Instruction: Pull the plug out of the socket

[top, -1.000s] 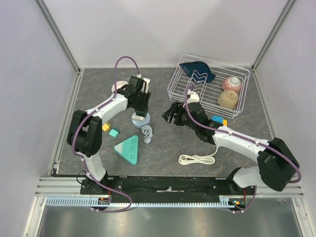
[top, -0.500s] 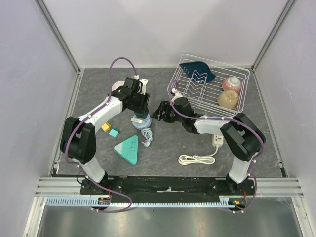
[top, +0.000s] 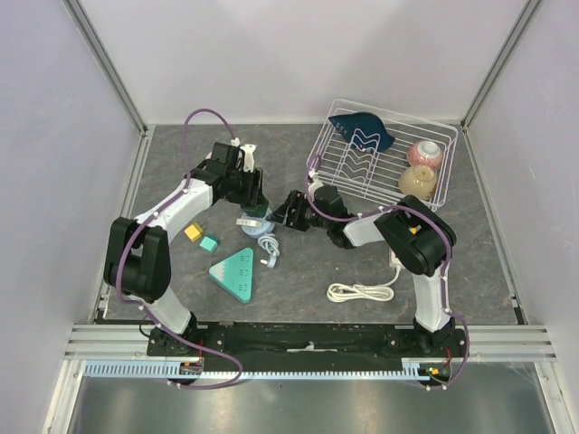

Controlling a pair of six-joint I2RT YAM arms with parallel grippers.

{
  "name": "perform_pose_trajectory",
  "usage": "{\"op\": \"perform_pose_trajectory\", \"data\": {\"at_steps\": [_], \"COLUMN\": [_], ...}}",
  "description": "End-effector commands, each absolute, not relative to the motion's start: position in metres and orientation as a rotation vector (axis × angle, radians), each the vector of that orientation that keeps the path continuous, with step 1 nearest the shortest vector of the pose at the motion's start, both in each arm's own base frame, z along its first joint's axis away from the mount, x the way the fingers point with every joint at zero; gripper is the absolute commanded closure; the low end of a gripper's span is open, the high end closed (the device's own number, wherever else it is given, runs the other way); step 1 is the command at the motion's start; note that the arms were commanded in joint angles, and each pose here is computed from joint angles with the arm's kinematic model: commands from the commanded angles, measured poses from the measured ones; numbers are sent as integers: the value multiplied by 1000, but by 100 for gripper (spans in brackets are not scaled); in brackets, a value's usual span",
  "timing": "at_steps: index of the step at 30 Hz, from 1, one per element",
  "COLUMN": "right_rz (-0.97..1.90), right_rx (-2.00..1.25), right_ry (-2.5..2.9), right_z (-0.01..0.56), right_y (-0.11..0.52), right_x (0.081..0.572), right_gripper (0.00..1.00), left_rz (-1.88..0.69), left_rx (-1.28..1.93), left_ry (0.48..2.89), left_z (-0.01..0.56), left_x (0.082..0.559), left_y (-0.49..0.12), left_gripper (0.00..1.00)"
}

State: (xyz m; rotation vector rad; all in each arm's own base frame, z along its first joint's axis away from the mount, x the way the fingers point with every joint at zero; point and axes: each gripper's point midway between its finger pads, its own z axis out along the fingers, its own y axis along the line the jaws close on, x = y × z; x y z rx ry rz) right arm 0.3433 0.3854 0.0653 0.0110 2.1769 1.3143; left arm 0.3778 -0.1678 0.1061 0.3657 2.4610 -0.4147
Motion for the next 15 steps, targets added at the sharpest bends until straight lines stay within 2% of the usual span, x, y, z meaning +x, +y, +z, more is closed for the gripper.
{"op": "perform_pose_trajectory", "data": {"at_steps": [1,7,9,10,14,15], "right_rz": [1475,1519,1510,1509,1515,1509], "right_rx": [-4,-17,-15,-8,12,29], "right_ry": [2063,2051,2054,2055,2074,2083], "right_z": [83,81,81,78,68,65], "right_y": [405,411,412,412,412,410], "right_x": [351,350,352,353,351,352], "right_gripper": [31,37,44,48,79,83], "left_rz": [-557,-601,-611,-613,-597,-595], "left_rx": [364,370,362,359,350,346], "left_ry": [2308,2315,2318,2320,2329,2332], "left_z": [149,145,145,144,142,142], "left_x": [388,387,387,388,388,388], "left_y": [-188,-194,-195,-195,-193,-193], "left_gripper": [98,98,98,98,98,98]}}
